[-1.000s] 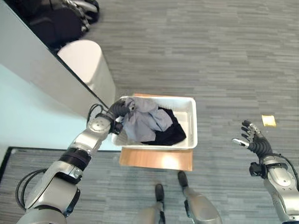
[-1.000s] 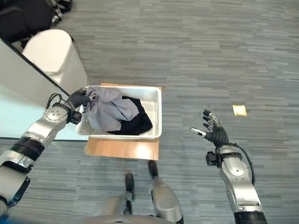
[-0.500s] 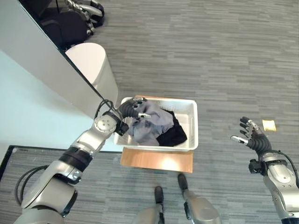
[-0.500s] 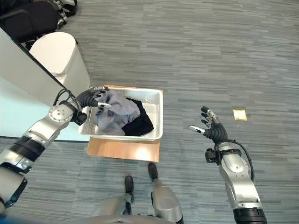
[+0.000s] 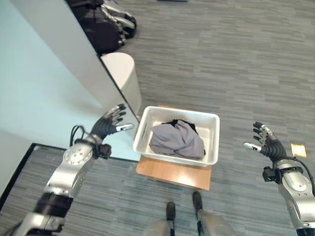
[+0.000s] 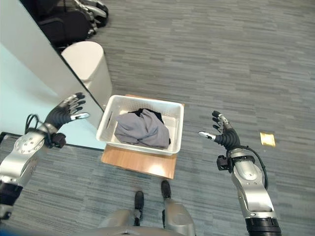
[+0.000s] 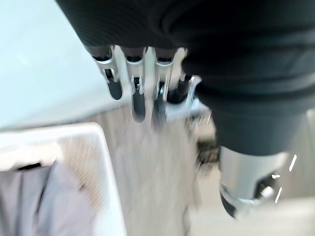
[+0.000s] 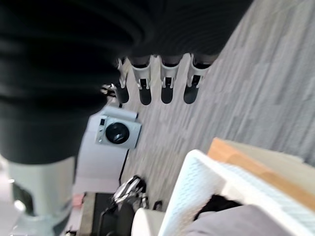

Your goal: Pick up bed clothes into laundry basket.

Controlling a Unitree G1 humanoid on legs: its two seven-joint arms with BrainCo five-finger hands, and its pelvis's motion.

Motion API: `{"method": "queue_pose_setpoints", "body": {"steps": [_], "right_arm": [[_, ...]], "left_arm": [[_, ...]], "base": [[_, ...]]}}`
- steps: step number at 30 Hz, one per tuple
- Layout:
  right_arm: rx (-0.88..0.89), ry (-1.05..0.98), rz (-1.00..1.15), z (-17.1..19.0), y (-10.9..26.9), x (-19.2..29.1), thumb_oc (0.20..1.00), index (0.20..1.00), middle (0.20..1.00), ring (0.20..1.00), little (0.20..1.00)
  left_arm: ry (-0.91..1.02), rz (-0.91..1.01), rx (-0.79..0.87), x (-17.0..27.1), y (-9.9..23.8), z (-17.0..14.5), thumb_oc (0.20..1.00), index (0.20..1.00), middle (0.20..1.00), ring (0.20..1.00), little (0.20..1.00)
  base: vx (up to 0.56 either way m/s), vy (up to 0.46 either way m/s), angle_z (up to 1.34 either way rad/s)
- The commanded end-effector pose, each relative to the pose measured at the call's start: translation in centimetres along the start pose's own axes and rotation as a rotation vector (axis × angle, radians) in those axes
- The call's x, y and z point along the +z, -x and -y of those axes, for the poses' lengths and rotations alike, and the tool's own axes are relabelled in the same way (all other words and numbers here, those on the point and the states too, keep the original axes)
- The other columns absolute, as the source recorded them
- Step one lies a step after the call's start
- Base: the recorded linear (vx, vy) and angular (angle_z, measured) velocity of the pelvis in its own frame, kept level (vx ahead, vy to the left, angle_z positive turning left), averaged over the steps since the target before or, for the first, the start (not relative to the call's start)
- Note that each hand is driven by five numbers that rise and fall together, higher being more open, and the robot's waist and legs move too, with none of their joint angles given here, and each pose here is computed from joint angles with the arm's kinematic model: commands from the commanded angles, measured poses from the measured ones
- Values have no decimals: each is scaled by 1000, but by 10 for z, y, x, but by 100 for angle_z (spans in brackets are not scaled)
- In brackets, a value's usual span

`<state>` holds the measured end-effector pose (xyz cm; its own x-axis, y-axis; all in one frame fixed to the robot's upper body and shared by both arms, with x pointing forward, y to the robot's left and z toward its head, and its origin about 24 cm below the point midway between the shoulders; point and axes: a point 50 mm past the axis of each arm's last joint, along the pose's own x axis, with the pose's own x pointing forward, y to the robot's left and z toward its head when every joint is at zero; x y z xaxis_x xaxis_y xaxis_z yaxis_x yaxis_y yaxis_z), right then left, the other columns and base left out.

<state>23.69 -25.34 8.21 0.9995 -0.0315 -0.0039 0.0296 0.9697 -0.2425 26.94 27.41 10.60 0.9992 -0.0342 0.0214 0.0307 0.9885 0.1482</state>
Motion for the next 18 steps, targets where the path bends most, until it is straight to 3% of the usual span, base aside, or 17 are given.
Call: {"method": "queue_pose_setpoints", "body": {"steps": [1, 4, 8, 9, 14, 18], "right_arm": [[-70, 9, 61, 10, 9, 7, 1000, 1000, 1000, 1000, 1000], [-91, -99, 15, 5, 18, -9, 1000, 1000, 1000, 1000, 1000], [-81, -205, -31, 0, 23, -23, 1000, 1000, 1000, 1000, 1000], [-83, -241, -46, -3, 21, -26, 1000, 1000, 1000, 1000, 1000], [-87, -256, -40, -4, 16, -25, 1000, 1000, 1000, 1000, 1000], [-120, -267, -46, -1, 16, -28, 1000, 1000, 1000, 1000, 1000]], "left_arm": [[106, 186, 252, 15, 19, -26, 1000, 1000, 1000, 1000, 1000], [185, 116, 428, -21, 63, -24, 1000, 1000, 1000, 1000, 1000], [117, 30, 484, -36, 87, -29, 1000, 1000, 1000, 1000, 1000], [193, -12, 534, -50, 99, -31, 1000, 1000, 1000, 1000, 1000], [235, -35, 614, -59, 111, -34, 1000, 1000, 1000, 1000, 1000], [235, 18, 589, -49, 98, -28, 1000, 1000, 1000, 1000, 1000]], "base": [[0, 0, 0], [43, -20, 4], [19, -8, 14], [16, 0, 13], [10, -1, 4], [-9, 24, 28]]}}
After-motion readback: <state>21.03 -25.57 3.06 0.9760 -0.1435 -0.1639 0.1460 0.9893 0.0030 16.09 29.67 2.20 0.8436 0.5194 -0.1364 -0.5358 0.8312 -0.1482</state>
